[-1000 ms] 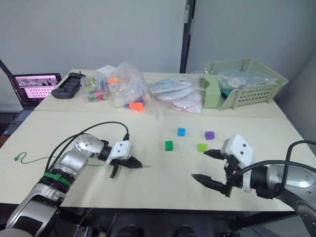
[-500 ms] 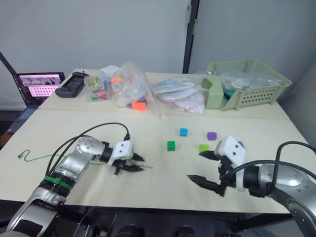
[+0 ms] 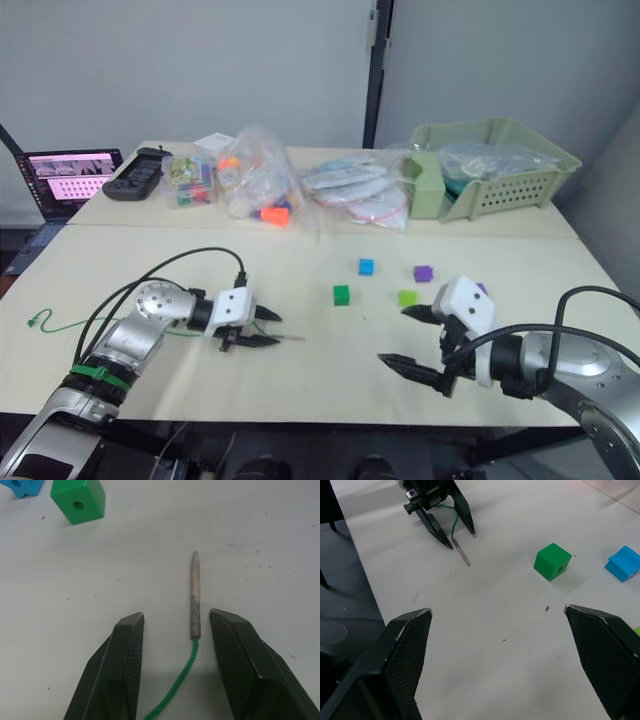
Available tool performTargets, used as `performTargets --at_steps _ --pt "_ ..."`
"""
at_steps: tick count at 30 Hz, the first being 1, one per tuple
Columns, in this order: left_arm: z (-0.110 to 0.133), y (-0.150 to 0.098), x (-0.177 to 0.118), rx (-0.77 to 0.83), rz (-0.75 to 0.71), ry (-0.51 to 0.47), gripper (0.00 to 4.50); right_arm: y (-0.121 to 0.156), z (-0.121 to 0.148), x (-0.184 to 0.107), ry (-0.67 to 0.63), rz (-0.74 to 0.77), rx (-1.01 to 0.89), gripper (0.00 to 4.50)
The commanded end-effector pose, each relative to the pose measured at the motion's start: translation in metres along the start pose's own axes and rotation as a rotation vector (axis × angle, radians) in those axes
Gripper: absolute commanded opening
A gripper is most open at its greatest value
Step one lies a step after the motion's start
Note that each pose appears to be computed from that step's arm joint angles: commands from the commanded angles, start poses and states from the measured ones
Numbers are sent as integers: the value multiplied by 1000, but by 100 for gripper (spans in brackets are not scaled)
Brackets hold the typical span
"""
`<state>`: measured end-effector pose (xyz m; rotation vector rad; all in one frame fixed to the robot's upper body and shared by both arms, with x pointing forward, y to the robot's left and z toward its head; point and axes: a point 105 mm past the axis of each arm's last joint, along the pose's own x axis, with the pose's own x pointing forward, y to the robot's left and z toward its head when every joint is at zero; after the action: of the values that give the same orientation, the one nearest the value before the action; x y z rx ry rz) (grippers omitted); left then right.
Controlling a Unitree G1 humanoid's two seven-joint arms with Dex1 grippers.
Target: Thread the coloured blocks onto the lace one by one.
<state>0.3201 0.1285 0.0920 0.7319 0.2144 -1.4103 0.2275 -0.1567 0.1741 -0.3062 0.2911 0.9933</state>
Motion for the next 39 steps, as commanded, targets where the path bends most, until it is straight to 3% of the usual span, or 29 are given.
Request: performTargets --at_steps 1,4,5,12,18,25,29,33,39 --pt "-15 -18 2 -49 -87 56 117 -2 7 0 -18 -11 -32 450" --pt "-14 -20 3 -53 -99 51 17 -3 7 0 -17 -13 -34 450" --pt "-13 -21 4 -55 -104 47 2 -3 7 0 -17 -14 -35 450" --pt "-7 -18 6 -62 -90 22 2 -4 8 1 -17 -23 -34 450" --pt "12 -3 2 -78 -42 -56 2 -7 8 -1 -32 -51 5 450" --pt "14 -1 5 -61 -34 -37 2 -8 6 -1 -23 -59 4 450" --pt "26 9 7 -84 32 -117 134 -8 5 -1 -23 -59 5 450" --pt "28 4 8 -79 15 -140 264 -8 5 0 -22 -58 7 450" --pt "23 0 4 -86 33 -186 264 -7 4 1 -25 -53 6 450"
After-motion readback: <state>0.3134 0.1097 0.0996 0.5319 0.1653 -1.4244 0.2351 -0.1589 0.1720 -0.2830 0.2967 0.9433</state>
